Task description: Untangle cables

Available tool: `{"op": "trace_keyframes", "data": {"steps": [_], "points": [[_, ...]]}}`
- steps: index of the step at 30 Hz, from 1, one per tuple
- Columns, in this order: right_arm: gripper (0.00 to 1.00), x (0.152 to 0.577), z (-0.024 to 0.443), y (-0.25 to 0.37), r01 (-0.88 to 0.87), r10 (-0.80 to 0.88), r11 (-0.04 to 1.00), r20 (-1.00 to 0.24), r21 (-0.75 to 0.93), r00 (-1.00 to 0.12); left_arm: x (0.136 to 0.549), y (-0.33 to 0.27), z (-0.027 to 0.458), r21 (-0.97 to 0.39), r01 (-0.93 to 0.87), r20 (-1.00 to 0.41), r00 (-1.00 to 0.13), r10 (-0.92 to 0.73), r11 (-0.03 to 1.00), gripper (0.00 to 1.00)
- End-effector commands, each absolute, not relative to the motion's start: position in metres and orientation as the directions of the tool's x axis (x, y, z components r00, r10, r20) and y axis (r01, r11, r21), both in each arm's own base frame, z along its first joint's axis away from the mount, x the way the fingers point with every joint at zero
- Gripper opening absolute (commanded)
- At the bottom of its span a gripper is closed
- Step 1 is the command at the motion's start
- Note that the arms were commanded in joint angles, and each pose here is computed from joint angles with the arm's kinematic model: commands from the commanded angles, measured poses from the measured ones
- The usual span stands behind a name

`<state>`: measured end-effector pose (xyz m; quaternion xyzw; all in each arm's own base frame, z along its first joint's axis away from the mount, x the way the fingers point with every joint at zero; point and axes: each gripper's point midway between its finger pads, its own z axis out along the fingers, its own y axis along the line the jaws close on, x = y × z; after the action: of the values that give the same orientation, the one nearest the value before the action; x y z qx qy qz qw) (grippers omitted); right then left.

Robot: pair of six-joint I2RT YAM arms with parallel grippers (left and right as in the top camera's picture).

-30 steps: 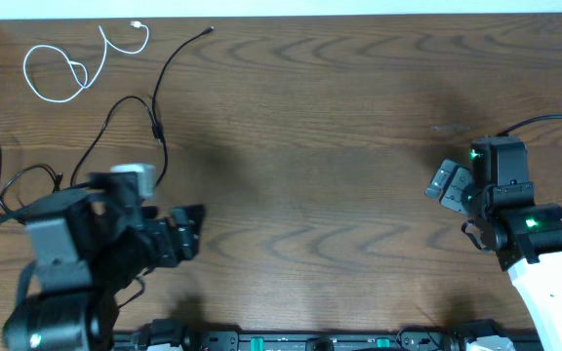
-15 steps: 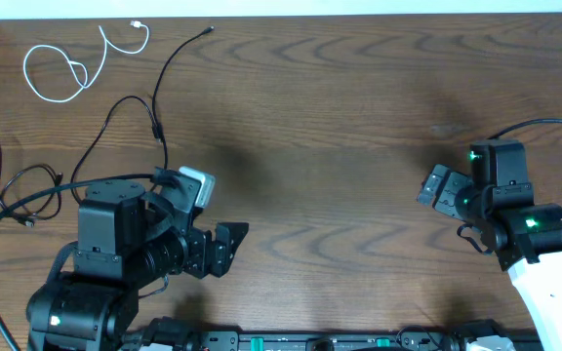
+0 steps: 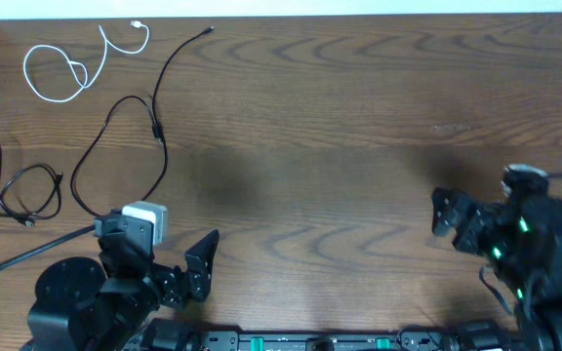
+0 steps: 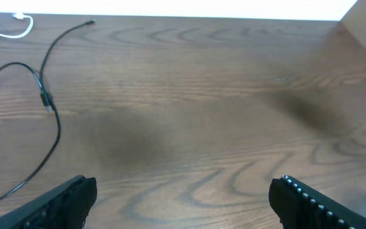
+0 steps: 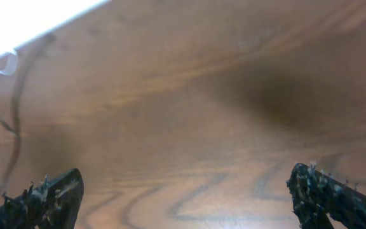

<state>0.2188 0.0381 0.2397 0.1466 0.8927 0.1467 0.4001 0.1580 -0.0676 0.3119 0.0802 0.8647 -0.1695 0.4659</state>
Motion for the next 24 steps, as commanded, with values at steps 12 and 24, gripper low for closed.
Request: {"op": "trace_keyframes", "data": {"steps": [12, 24], "points": [[0.99, 0.156, 0.247, 0.023, 0.083, 0.296, 0.948, -0.755, 0.307, -0.584, 0.158, -0.063, 0.316, -0.211, 0.272, -0.842, -0.539, -0.033, 0.939, 0.98], [0.99, 0.155, 0.247, 0.025, 0.076, 0.296, 0.947, -0.751, 0.313, -0.590, 0.158, -0.063, 0.316, -0.211, 0.272, -0.842, -0.539, -0.033, 0.939, 0.98]]}}
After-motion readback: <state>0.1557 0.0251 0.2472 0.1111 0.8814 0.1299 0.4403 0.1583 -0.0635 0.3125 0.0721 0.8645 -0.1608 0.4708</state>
